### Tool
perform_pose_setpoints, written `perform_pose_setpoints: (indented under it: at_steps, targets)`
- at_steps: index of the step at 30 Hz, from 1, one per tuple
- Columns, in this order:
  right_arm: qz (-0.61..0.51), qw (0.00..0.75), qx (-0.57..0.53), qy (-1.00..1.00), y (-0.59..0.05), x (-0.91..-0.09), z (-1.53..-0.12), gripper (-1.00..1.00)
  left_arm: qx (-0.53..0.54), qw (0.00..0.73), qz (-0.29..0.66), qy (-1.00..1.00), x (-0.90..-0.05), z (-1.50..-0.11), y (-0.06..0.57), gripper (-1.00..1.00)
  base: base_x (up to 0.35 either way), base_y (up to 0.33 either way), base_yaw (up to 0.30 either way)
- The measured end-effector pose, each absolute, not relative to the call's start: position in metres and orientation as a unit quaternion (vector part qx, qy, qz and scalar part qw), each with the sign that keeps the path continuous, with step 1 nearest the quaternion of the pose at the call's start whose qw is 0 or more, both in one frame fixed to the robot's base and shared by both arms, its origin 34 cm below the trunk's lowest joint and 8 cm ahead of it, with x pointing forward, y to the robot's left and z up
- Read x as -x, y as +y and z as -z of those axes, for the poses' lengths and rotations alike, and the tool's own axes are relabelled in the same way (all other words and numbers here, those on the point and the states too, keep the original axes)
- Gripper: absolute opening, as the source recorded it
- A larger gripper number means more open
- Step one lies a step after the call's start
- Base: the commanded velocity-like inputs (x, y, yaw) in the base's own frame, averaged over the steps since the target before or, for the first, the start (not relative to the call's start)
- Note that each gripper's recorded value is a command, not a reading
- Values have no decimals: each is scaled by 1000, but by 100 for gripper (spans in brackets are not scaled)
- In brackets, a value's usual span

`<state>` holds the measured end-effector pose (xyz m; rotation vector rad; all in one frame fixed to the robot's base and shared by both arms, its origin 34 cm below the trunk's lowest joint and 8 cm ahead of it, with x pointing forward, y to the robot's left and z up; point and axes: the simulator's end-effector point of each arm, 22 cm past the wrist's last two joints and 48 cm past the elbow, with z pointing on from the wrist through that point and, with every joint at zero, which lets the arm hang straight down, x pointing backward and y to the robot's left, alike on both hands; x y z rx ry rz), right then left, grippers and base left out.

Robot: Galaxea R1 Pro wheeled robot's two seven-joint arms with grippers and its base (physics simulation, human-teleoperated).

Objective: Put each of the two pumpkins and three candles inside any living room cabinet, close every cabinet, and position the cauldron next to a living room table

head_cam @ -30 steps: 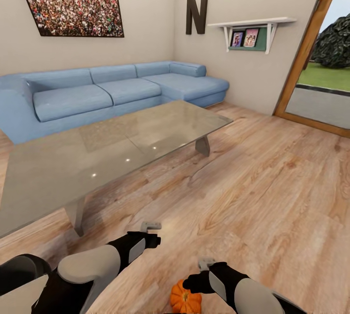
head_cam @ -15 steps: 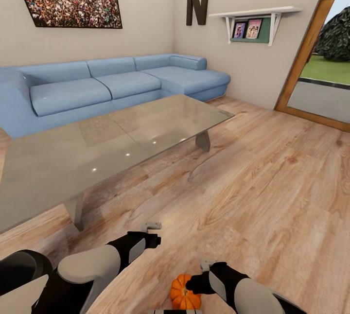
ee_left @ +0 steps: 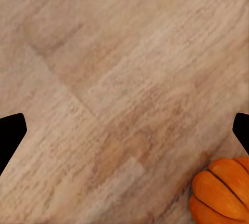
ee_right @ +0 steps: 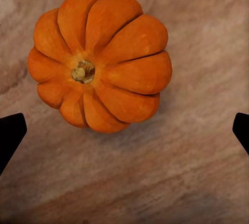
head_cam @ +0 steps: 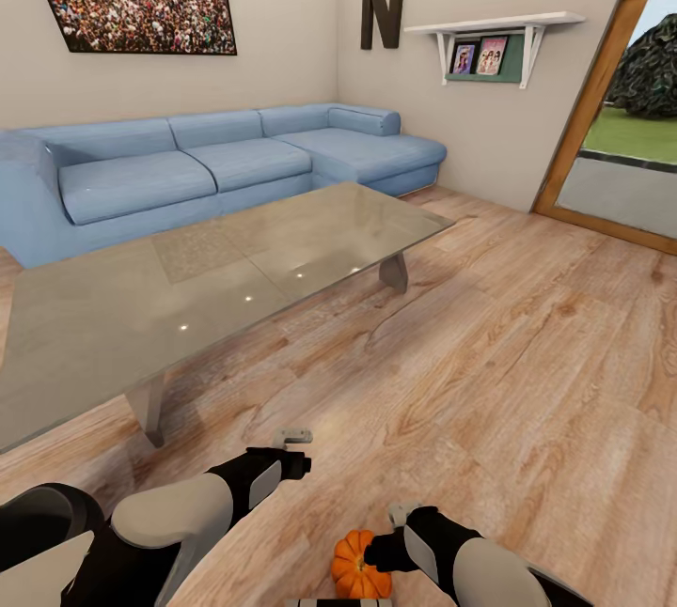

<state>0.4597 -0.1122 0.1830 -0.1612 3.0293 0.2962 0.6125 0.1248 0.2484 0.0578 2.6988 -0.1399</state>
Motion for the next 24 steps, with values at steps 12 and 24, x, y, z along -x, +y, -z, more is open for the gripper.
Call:
perform_pose_setpoints:
  at_steps: [12, 24]
  targets:
    - [-97, 44, 53, 993, -112, -457, -178, 100, -21, 211, 51, 976, -609, -242, 124, 100, 0, 0, 0]
    - [-98, 37, 52, 993, -112, -452, -172, 100, -21, 203, 51, 978, -605, -233, 124, 100, 0, 46, 0]
